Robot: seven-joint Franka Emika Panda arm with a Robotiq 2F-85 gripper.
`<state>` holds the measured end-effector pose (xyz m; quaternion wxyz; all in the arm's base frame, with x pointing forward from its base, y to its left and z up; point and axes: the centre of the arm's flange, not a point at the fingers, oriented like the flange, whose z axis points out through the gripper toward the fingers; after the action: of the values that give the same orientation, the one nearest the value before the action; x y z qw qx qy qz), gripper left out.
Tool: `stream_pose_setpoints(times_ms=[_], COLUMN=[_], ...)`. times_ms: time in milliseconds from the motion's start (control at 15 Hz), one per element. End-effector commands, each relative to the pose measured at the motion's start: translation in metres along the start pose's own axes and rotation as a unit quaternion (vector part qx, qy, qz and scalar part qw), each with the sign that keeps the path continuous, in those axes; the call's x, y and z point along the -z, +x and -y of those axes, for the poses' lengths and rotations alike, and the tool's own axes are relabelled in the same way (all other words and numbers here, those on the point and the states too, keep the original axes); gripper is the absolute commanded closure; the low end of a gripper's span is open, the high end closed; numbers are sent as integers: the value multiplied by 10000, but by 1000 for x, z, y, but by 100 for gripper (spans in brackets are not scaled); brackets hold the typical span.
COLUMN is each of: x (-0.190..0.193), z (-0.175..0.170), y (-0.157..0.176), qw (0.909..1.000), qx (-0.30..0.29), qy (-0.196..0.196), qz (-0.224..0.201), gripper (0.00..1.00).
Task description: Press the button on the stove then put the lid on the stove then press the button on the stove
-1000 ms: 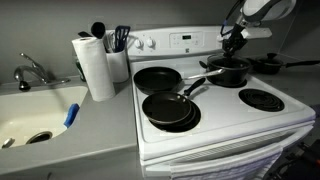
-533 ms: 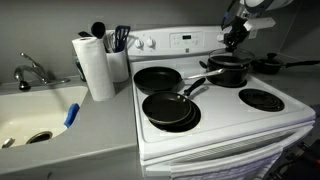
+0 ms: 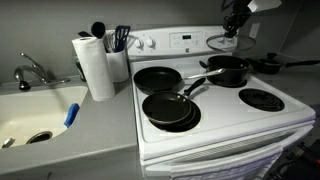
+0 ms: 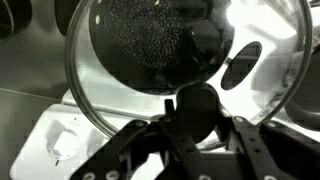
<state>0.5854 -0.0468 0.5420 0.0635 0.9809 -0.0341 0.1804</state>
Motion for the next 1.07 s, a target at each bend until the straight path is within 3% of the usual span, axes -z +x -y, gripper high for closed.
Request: stream_pose_setpoints(times_ms=[0, 467, 1000], x=[27, 44, 37], z=[14, 73, 121], y=[-10, -33, -87], qw=[9993, 9959, 9948], qx=[111, 257, 2], qy=[276, 577, 741], qz=[-240, -640, -694], gripper=[86, 86, 86])
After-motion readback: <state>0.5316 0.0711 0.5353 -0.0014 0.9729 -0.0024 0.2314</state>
